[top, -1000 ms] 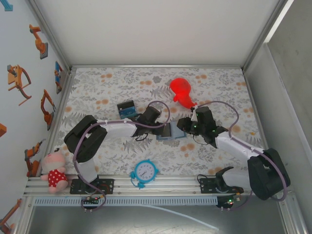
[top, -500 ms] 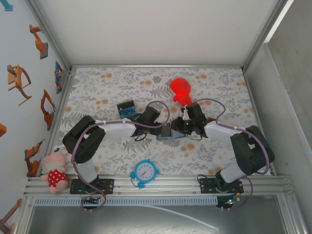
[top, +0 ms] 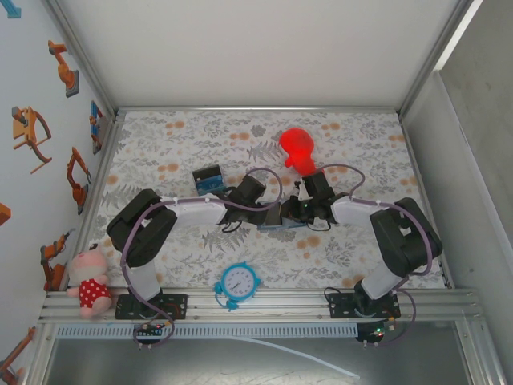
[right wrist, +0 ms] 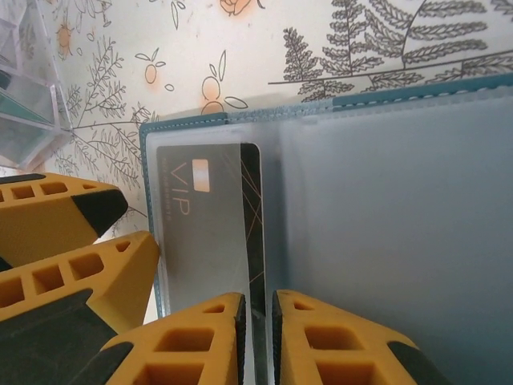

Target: Take the credit cards out of the card holder

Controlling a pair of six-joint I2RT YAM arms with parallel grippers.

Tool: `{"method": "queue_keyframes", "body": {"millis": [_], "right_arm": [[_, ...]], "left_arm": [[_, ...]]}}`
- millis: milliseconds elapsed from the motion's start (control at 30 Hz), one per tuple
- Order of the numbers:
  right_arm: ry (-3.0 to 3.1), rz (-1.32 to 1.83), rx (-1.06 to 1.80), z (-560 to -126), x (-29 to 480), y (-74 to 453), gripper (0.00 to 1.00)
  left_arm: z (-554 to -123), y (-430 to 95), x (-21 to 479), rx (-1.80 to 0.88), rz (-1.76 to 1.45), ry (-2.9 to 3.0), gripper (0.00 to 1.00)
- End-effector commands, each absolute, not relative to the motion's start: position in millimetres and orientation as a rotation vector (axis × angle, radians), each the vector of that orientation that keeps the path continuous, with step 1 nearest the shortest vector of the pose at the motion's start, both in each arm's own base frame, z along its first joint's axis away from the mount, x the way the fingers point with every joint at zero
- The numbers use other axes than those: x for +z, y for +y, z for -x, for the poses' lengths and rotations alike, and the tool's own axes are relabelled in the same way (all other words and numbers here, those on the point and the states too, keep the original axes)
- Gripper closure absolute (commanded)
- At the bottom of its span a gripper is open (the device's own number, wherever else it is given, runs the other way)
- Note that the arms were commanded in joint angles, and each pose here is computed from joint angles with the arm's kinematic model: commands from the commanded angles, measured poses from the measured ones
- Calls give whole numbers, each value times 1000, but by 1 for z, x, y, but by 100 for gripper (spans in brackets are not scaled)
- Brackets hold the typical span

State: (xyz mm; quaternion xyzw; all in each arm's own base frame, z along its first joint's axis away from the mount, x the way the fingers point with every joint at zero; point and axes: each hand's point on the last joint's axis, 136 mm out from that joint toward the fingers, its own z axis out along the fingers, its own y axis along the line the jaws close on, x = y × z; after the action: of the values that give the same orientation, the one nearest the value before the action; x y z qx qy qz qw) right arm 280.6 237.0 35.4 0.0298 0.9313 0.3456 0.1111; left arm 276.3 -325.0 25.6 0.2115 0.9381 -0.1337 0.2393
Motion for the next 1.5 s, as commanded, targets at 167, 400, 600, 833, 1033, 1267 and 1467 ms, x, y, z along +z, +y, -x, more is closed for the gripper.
{"method": "queue_keyframes", "body": {"millis": [167,400,600,833,1033,1267,1467], "right_arm": [[2706,-58,1079,-286,39,245,86],[2713,-76,1070,-285,34,242,86],[2718,-98,1079,-286,28,241,84],[2690,-101,1147,-286,31,246,84],[2601,-99,1282,-287,46,253,88],[2537,-112,1349,-289,57,253,90],[2523,-130,1361,-289,56,251,99]], "left_arm": [[-274,-326,21,-324,-626,2584,57],[-273,-326,19,-315,-629,2593,57],[-273,-324,18,-301,-628,2598,57],[-272,-323,16,-297,-629,2606,57],[-271,-322,16,-293,-627,2612,57],[-269,-320,13,-281,-630,2625,57],[-267,-320,11,-277,-629,2632,57]]}}
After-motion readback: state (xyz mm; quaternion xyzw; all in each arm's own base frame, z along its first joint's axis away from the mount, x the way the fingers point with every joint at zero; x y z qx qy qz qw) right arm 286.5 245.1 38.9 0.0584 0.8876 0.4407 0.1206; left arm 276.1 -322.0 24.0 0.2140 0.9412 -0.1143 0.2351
